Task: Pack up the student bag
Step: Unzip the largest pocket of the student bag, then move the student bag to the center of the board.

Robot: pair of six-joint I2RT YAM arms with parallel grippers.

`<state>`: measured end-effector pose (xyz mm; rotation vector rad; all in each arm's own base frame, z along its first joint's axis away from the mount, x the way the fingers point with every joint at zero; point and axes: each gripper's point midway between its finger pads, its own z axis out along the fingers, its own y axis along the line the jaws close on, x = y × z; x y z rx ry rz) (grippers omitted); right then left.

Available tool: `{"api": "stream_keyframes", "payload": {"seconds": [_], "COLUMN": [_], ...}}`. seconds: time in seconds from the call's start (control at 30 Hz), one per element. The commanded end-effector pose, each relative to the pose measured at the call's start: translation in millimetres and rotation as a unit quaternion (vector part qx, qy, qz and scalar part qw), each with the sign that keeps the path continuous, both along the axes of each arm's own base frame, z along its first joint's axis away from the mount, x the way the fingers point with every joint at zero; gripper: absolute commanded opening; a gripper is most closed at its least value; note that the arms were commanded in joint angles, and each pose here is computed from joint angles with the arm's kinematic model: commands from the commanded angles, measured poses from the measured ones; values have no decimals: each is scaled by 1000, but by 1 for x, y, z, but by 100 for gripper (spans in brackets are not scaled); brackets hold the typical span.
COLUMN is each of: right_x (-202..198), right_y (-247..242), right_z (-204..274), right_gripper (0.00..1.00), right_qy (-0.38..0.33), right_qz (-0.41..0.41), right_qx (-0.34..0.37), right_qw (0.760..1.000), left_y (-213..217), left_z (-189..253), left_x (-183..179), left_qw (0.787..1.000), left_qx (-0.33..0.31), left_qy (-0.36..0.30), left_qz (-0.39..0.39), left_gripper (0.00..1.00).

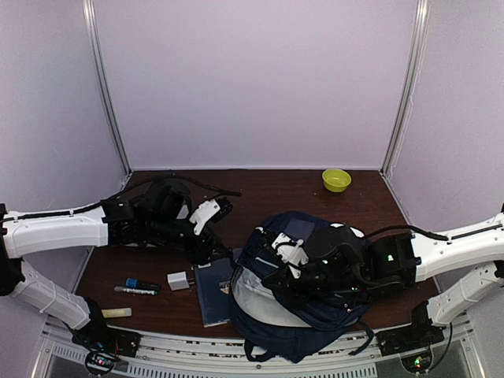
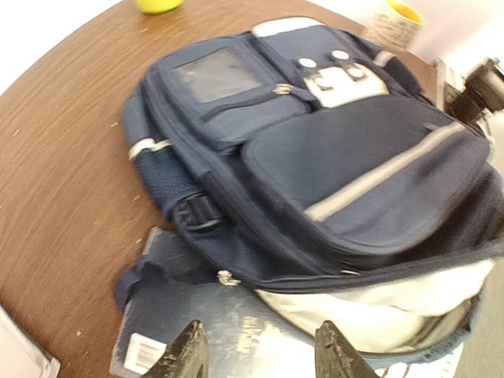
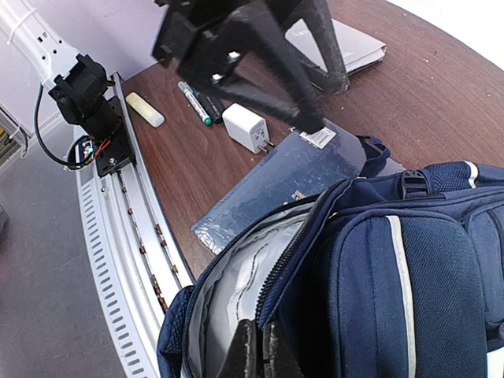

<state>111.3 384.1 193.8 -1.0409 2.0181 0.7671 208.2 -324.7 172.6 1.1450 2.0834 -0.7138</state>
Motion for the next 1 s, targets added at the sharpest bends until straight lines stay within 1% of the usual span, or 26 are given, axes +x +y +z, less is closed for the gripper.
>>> {"api": "stream_keyframes", "payload": {"seconds": [0.0, 0.07, 0.17, 0.27, 0.4, 0.57, 0.7, 0.83, 0.97], "right_x": [6, 6, 7, 7, 4, 3, 7, 18, 30], "right_y": [-6, -8, -11, -12, -10, -9, -11, -18, -30], "right_z": [23, 25, 29, 30, 26, 24, 25, 20, 13], "right_gripper": [0, 0, 0, 0, 0, 0, 0, 0, 0], "right_qy": [-19, -22, -26, -28, -22, -17, -25, -38, -42], "right_qz": [-19, -20, -21, -21, -13, -12, -21, -50, -79], "right_qx": [22, 24, 26, 22, 20, 20, 17, -3, -10], "right_qw": [999, 999, 999, 999, 999, 1000, 999, 998, 996], "left_y": [-9, -14, -21, -30, -44, -61, -75, -87, -95], "left_z": [7, 7, 6, 0, -8, -15, -19, -19, -17], "left_x": [-23, -34, -40, -45, -40, -34, -21, -5, 8], "left_qw": [997, 993, 987, 983, 980, 977, 976, 978, 979], "left_qx": [-18, -29, -35, -33, -28, -29, -30, -26, -39], "left_qy": [-28, -54, -91, -95, -117, -129, -144, -157, -166], "left_qz": [-72, -102, -124, -154, -158, -168, -160, -136, -108], "left_gripper": [48, 49, 51, 51, 51, 50, 48, 44, 44]}}
